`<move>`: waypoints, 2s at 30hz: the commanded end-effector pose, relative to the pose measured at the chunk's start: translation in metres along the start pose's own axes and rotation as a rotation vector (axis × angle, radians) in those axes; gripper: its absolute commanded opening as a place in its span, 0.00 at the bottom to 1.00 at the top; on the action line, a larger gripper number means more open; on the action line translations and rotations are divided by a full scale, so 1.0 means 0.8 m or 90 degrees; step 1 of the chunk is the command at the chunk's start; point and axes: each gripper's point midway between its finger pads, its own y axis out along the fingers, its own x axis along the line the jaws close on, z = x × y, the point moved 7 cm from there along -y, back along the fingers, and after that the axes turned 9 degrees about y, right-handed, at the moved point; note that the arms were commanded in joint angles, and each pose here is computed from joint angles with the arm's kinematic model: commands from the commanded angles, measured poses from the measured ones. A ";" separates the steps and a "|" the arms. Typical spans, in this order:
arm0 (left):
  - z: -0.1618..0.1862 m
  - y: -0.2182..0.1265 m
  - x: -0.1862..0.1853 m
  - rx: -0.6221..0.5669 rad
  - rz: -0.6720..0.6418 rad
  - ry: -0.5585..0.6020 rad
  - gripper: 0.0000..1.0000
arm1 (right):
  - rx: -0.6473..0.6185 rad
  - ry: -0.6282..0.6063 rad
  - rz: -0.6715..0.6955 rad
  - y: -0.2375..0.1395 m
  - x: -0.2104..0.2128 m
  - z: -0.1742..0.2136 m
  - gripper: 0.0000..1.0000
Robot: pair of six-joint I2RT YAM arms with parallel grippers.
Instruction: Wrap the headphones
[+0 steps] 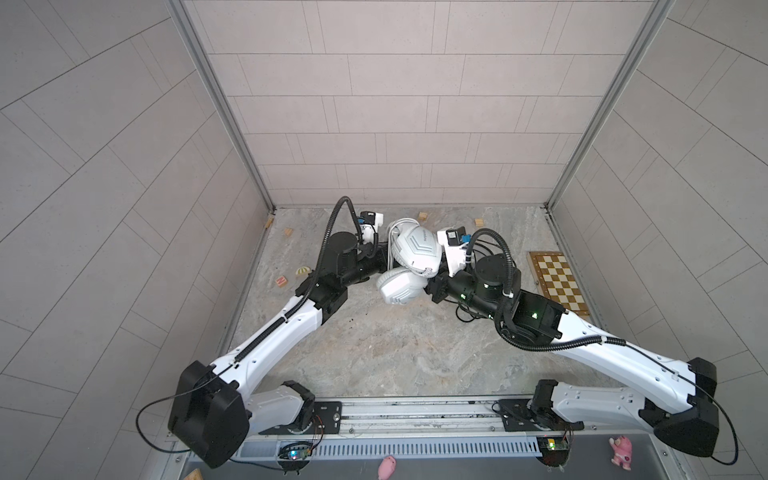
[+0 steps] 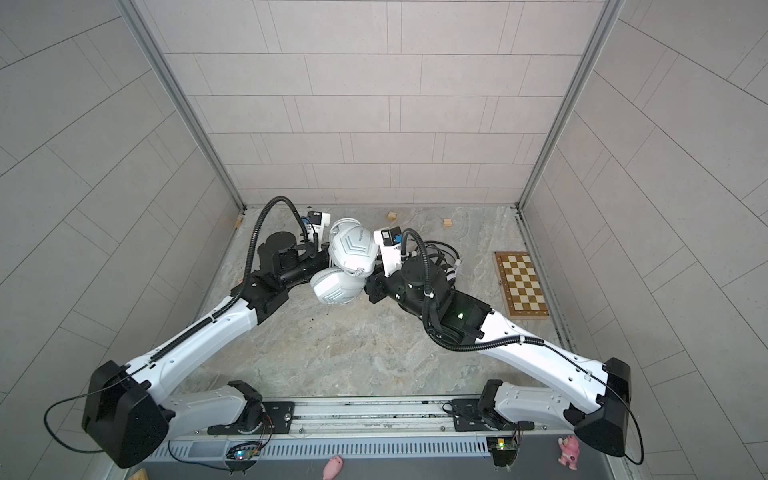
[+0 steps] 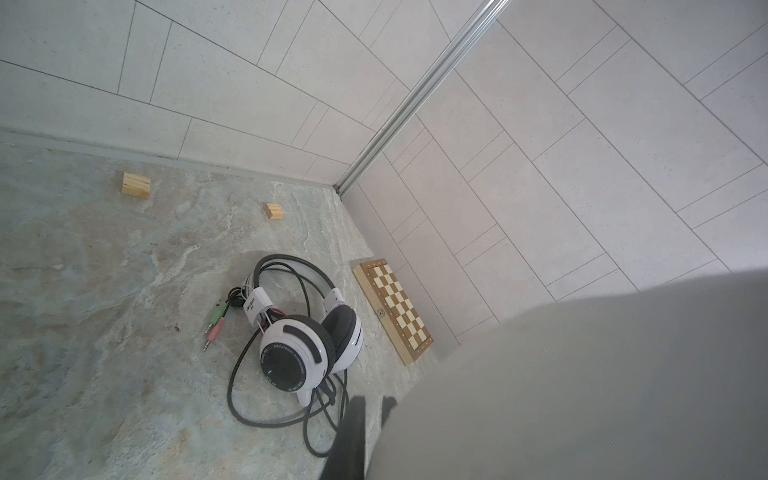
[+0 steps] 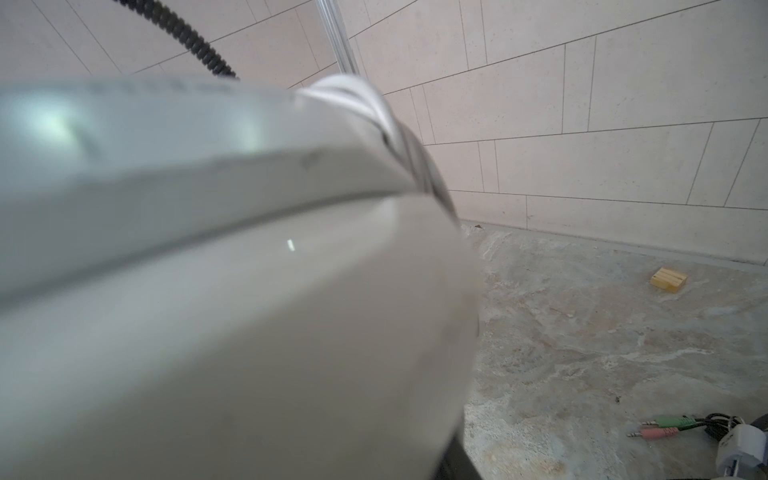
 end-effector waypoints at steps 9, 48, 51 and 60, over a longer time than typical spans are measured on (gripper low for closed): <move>-0.025 -0.052 0.053 -0.030 -0.198 -0.015 0.00 | 0.110 -0.056 0.104 -0.015 -0.041 0.048 0.42; 0.061 0.068 0.383 0.419 -0.600 -0.278 0.00 | 0.144 -0.009 0.186 -0.073 -0.116 0.104 0.42; 0.076 0.066 0.399 0.440 -0.617 -0.288 0.00 | 0.149 -0.005 0.187 -0.073 -0.118 0.107 0.42; 0.089 0.059 0.404 0.465 -0.635 -0.294 0.03 | 0.156 -0.003 0.184 -0.072 -0.120 0.111 0.42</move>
